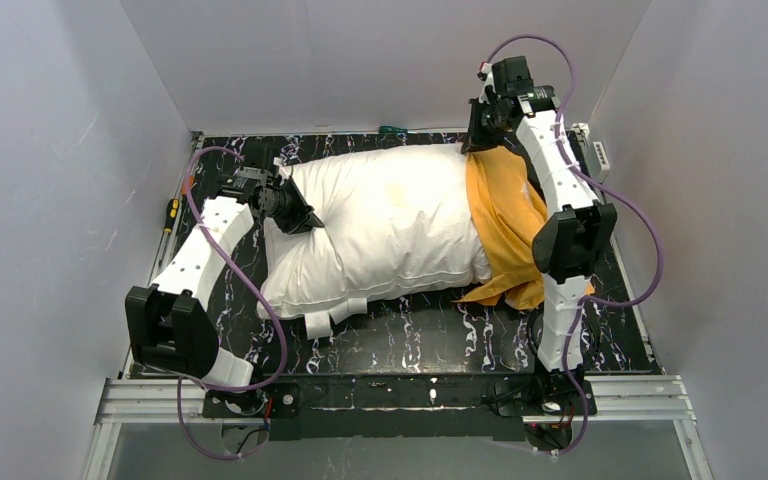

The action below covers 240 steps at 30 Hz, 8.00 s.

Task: Put the pillow into the pillowcase
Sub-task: Stuff the pillow into the pillowcase.

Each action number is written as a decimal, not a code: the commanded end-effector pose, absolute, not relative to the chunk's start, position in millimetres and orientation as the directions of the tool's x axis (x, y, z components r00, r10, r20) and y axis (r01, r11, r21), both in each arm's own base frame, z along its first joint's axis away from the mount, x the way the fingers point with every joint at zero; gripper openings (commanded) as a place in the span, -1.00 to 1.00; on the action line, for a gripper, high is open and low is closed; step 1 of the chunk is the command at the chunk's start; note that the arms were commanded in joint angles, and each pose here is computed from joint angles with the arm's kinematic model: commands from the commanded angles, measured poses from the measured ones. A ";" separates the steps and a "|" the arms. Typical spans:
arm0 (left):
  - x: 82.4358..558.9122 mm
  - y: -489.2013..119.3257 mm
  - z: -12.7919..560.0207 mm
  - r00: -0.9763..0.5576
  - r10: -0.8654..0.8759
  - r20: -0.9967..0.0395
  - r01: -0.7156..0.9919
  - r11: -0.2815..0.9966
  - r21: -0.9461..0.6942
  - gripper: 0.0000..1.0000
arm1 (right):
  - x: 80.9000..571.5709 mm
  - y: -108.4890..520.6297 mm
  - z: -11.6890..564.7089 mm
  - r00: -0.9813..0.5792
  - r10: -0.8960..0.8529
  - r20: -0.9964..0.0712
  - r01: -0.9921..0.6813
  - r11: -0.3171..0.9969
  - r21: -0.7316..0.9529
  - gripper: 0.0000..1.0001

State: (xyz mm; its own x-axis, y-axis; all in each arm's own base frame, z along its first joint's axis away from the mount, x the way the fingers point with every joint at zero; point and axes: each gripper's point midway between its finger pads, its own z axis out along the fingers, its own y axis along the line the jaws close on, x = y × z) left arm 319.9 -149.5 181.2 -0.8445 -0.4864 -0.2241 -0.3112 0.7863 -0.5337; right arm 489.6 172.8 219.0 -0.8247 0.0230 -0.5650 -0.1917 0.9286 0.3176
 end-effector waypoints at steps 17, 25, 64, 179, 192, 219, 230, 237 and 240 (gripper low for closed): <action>366.0 -232.0 260.0 -0.902 -0.348 -0.255 -0.075 0.709 -0.701 -1.00 | 341.0 356.9 346.6 -0.898 0.174 -0.405 -0.394 0.094 0.914 -0.97; 346.6 -207.9 248.3 -0.888 -0.397 -0.233 -0.145 0.722 -0.677 -1.00 | 366.0 336.9 278.5 -0.886 0.114 -0.449 -0.359 0.442 0.822 -0.57; 262.5 -125.1 164.4 -0.901 -0.433 -0.004 -0.350 0.735 -0.581 -0.06 | 304.8 101.4 193.7 -0.908 0.041 -0.416 -0.077 0.961 0.264 -0.97; 264.4 -209.6 361.4 -0.948 -0.165 0.274 -0.296 0.127 -0.947 -1.00 | 431.2 127.7 502.1 -0.323 0.439 -0.838 -0.382 0.750 0.540 -0.97; 255.7 -210.2 357.4 -0.908 -0.062 0.413 -0.418 0.091 -0.904 -1.00 | 447.1 140.3 471.0 -0.396 0.509 -0.764 -0.374 0.671 0.640 -0.97; 395.3 -21.2 279.0 -0.422 -0.833 -0.359 -0.379 0.521 -0.765 0.97 | 596.3 170.0 454.9 -0.129 0.465 -0.876 -0.486 0.740 0.465 0.75; 341.1 -47.0 246.7 -0.495 -0.792 -0.358 -0.281 0.536 -0.796 0.97 | 511.4 131.2 364.6 -0.356 0.287 -0.889 -0.264 0.882 0.391 0.89; 313.3 -57.1 253.3 -0.518 -0.704 -0.486 -0.135 0.628 -0.766 0.95 | 463.3 119.8 287.2 -0.511 0.266 -0.817 -0.168 0.902 0.398 0.80; 308.7 -66.1 244.7 -0.538 -0.679 -0.499 -0.101 0.640 -0.762 0.93 | 455.2 110.8 248.8 -0.568 0.259 -0.781 -0.109 0.917 0.383 0.73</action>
